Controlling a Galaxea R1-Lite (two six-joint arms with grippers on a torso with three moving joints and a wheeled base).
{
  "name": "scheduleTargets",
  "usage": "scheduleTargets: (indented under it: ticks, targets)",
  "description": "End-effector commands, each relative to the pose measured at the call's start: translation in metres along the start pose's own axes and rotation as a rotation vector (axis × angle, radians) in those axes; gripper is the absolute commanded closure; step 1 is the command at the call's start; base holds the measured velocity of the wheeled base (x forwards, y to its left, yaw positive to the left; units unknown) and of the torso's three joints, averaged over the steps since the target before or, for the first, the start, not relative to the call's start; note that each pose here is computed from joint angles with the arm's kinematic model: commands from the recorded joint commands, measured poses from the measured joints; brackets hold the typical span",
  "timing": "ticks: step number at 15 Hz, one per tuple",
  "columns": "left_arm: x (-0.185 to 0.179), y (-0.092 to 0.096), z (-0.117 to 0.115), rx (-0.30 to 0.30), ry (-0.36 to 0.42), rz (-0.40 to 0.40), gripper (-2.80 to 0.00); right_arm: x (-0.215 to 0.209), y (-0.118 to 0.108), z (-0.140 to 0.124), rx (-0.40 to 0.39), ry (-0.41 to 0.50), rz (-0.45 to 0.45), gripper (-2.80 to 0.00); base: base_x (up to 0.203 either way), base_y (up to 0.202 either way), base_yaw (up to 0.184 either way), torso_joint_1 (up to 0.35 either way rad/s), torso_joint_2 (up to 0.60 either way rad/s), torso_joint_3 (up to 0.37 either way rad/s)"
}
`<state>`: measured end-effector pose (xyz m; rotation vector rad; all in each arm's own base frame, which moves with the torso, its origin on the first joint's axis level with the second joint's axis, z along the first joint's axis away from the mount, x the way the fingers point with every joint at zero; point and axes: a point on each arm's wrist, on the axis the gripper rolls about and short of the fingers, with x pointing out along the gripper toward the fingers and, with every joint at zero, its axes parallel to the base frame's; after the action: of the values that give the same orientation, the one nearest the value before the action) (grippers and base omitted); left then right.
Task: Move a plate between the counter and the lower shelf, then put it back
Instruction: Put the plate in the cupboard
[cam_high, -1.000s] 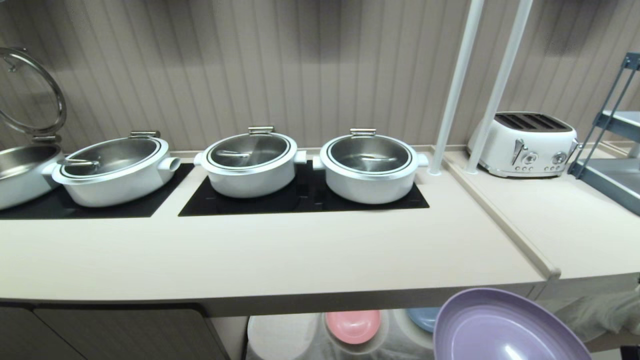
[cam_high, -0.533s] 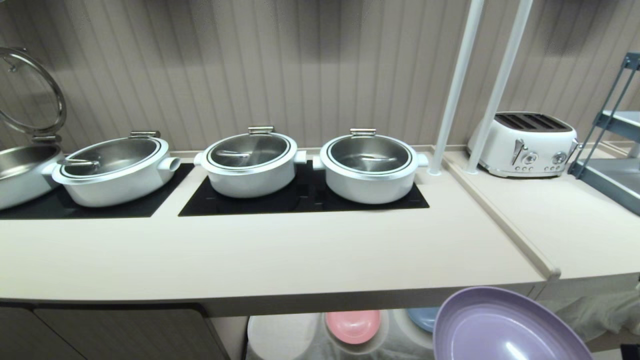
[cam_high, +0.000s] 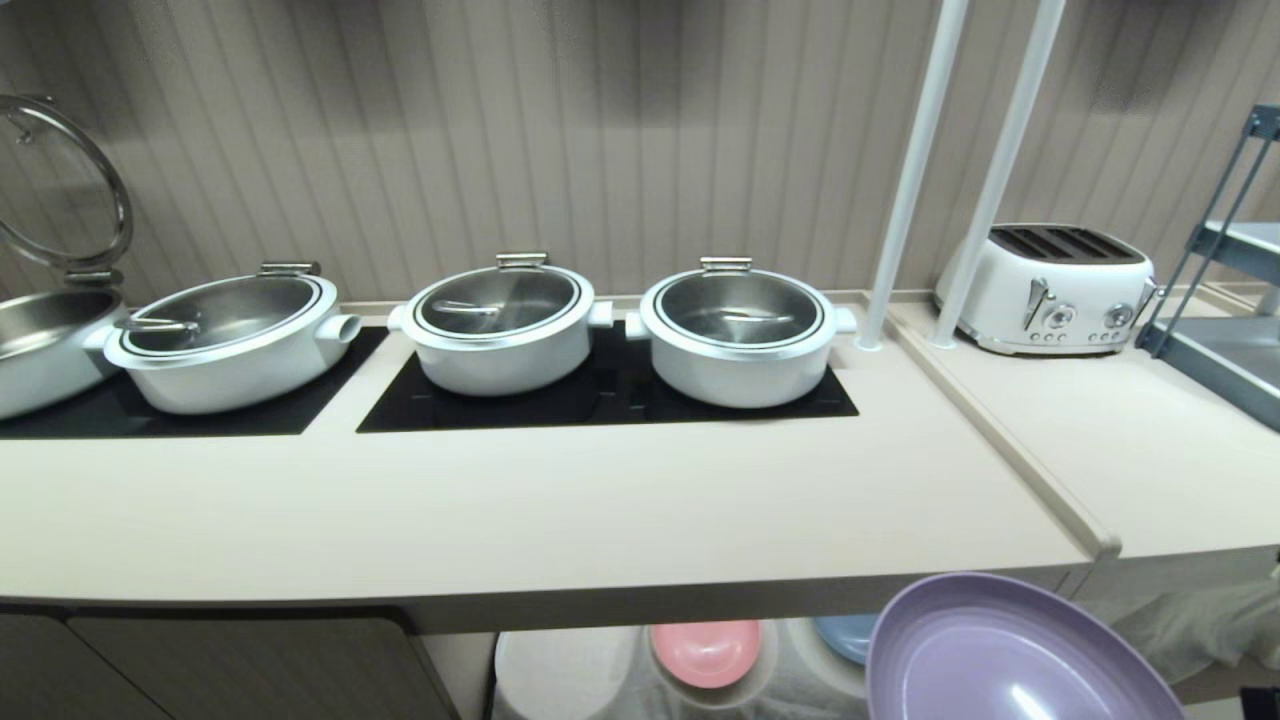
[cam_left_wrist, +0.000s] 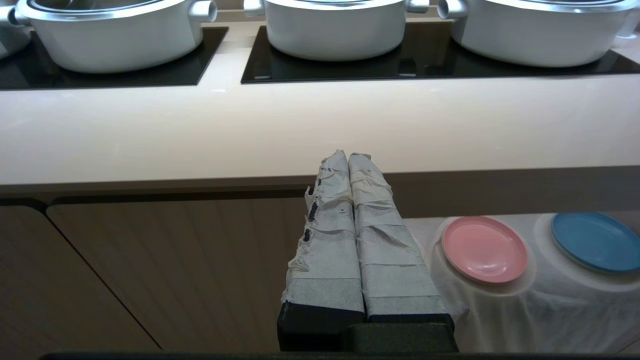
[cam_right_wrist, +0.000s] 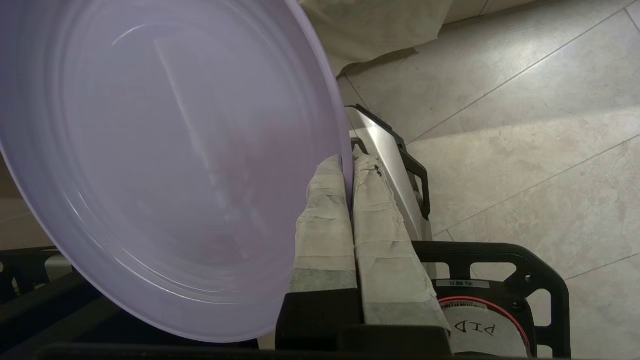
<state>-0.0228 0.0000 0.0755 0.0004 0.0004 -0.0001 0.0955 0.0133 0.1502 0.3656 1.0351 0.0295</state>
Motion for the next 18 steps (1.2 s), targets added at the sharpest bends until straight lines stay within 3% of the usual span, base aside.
scheduleTargets:
  ticks: [1, 18]
  targets:
    - [0.0000, 0.0000, 0.0000, 0.000, 0.000, 0.000, 0.00, 0.0010, -0.0001, -0.0001, 0.005, 0.010, -0.002, 0.00, 0.000, 0.000, 0.000, 0.000, 0.00, 0.000]
    - [0.0000, 0.0000, 0.0000, 0.000, 0.000, 0.000, 0.00, -0.0012, -0.0009, -0.0030, 0.002, 0.002, 0.002, 0.00, 0.000, 0.000, 0.000, -0.017, 0.03, 0.017]
